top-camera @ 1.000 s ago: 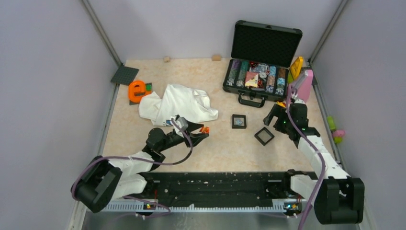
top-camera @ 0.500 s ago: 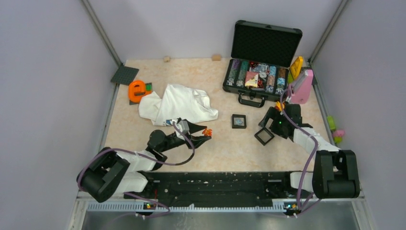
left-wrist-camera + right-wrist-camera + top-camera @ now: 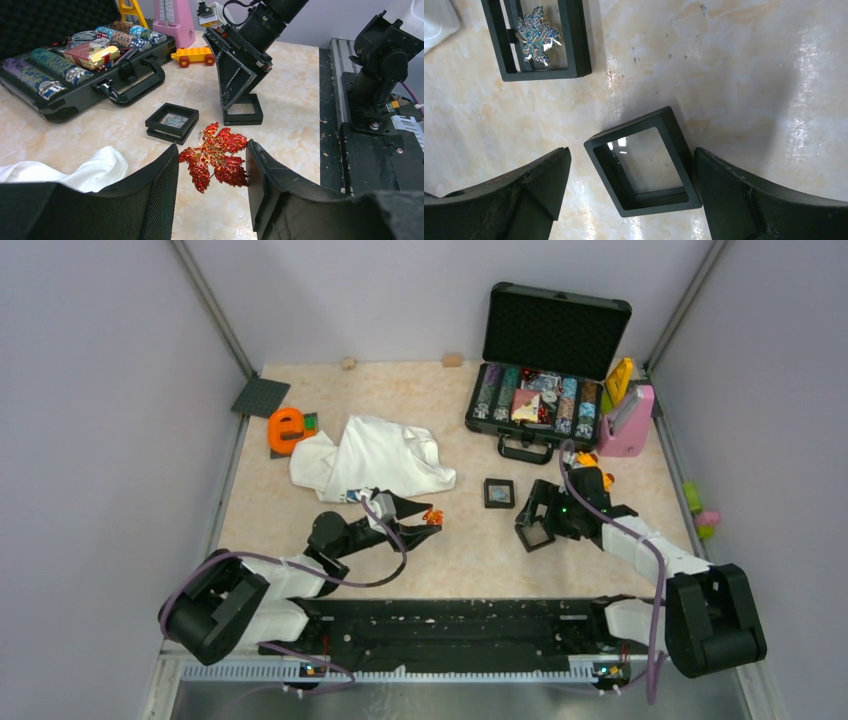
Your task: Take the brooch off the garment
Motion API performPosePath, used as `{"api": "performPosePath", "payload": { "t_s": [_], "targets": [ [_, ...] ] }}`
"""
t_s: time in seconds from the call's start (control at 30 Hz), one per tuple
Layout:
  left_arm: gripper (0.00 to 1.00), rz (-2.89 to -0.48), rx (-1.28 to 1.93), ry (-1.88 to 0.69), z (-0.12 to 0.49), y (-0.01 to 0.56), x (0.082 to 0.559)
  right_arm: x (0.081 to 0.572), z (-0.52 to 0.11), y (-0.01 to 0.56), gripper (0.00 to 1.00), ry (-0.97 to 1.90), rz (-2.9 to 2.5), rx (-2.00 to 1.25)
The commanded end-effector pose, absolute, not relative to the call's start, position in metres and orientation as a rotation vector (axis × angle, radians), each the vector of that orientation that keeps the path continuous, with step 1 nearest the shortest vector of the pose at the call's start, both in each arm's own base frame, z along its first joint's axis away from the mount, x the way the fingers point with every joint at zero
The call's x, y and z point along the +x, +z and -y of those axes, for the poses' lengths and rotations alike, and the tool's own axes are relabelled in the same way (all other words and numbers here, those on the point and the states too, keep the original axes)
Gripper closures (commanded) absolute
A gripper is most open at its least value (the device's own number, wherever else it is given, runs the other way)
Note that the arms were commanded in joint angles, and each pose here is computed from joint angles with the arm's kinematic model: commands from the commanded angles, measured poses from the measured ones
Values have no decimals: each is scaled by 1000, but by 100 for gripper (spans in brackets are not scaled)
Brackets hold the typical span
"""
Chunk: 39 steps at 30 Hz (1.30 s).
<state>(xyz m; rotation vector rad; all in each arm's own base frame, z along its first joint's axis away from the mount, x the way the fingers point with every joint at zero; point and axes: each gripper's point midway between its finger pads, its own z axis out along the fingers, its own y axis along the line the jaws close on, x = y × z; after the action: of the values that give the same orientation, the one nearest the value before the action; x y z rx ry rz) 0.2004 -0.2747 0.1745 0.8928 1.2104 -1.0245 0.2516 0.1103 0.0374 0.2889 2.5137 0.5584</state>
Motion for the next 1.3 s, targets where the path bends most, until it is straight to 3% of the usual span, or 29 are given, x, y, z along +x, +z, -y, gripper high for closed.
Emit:
{"api": "performPosePath", "payload": {
  "t_s": [0.0,0.43,0.77,1.13,1.27],
  "targets": [
    [54,-1165,900,-1002,273,183,197,243,-109,37,4,458,-2536,253],
    [54,-1209,908,-975,272,176,202,237,-122,38,4,240,-2604,28],
    [54,-1215,912,-970,273,175,203,240,-126,38,19,160,-2611,-15],
    [54,-1217,919,-964,273,175,203,243,-128,44,13,100,-2599,-80],
    [54,-1218,919,-962,273,175,203,244,-130,42,19,90,-2606,-108]
  ]
}}
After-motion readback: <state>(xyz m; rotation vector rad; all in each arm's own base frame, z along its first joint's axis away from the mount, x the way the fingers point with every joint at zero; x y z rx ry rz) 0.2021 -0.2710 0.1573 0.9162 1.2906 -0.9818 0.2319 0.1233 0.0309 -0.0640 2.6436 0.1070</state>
